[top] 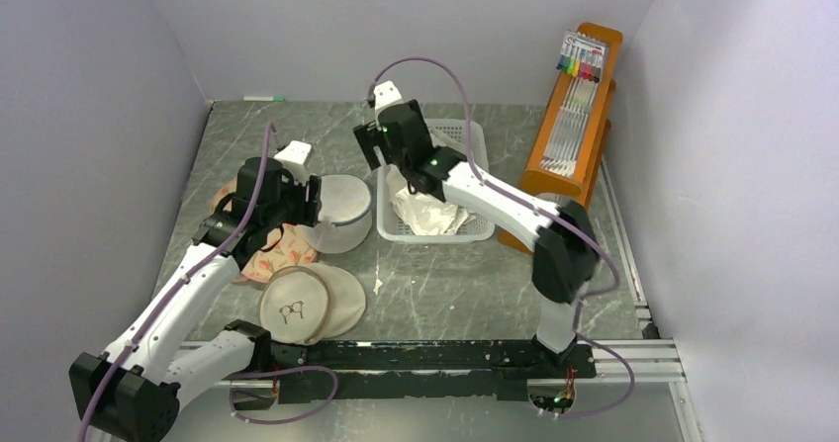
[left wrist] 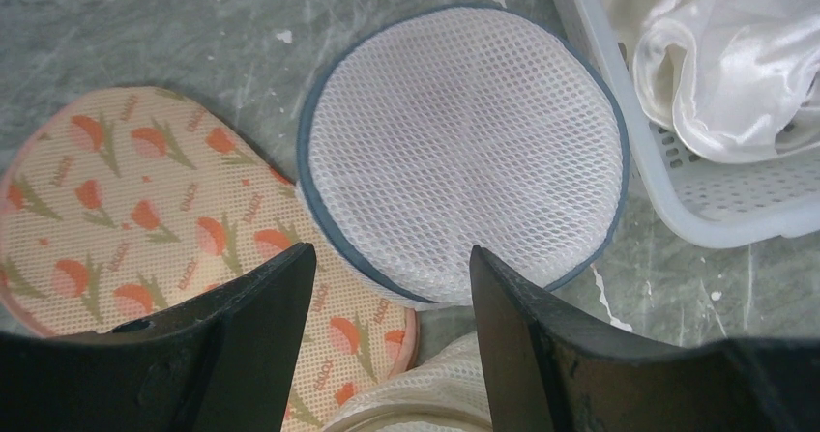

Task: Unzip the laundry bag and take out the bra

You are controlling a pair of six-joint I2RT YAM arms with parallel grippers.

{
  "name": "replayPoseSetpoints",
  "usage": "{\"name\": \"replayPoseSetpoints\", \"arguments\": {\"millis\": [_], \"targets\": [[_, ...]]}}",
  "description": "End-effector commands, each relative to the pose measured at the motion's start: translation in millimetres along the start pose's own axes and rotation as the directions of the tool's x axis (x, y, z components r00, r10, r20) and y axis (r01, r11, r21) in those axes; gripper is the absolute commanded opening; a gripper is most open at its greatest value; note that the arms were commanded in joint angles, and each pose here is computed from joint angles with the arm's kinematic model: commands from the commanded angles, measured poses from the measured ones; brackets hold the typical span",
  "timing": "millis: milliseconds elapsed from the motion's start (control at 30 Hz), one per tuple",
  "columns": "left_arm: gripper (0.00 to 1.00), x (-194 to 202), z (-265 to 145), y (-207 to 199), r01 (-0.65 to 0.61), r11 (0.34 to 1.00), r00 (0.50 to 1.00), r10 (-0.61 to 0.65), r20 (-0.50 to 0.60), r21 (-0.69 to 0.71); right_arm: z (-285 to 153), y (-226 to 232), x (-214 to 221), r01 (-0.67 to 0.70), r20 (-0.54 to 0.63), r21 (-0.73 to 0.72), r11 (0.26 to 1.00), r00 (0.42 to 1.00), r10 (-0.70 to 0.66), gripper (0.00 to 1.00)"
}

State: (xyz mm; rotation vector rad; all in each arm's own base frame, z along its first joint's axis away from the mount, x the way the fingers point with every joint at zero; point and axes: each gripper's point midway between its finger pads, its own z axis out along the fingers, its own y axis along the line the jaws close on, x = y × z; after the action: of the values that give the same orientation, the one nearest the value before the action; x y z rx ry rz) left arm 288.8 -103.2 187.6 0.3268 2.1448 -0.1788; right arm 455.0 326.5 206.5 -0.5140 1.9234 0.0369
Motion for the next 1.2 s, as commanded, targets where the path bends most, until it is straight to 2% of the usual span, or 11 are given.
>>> {"name": "replayPoseSetpoints", "arguments": {"millis": [0,100,200,367,433,600,767,900,1167], "targets": [[0.72,-13,-15,10,0.019,0.998,0.997,-0.015,0.072,-0.063,-66,21,-16,-0.094,0.044,-0.136,0.986,0.994,0.101,0.91],[0.73,-18,-22,16,0.030,0.995,0.994,-0.020,0.106,-0.095,-95,59,-1,-0.170,0.011,-0.358,0.918,0.983,0.186,0.86],[0.73,-22,-27,21,0.040,0.992,0.991,-0.025,0.130,-0.118,-123,87,9,-0.250,-0.029,-0.498,0.831,0.962,0.272,0.81],[0.74,-25,-34,25,0.049,0.989,0.987,-0.027,0.156,-0.138,-159,140,39,-0.355,-0.143,-0.682,0.639,0.922,0.359,0.57],[0.75,-25,-35,26,0.051,0.988,0.987,-0.028,0.160,-0.144,-168,156,54,-0.369,-0.168,-0.711,0.598,0.916,0.365,0.53],[0.75,-23,-31,24,0.045,0.990,0.989,-0.025,0.145,-0.134,-177,184,64,-0.401,-0.175,-0.733,0.550,0.892,0.417,0.50],[0.75,-20,-30,24,0.044,0.989,0.991,-0.025,0.132,-0.138,-161,190,62,-0.470,-0.182,-0.686,0.556,0.850,0.495,0.51],[0.76,-22,-31,24,0.044,0.990,0.990,-0.024,0.142,-0.137,-151,194,61,-0.523,-0.193,-0.665,0.534,0.811,0.553,0.41],[0.76,-23,-31,21,0.039,0.992,0.989,-0.022,0.144,-0.118,-136,206,63,-0.544,-0.185,-0.632,0.553,0.798,0.573,0.40]]}}
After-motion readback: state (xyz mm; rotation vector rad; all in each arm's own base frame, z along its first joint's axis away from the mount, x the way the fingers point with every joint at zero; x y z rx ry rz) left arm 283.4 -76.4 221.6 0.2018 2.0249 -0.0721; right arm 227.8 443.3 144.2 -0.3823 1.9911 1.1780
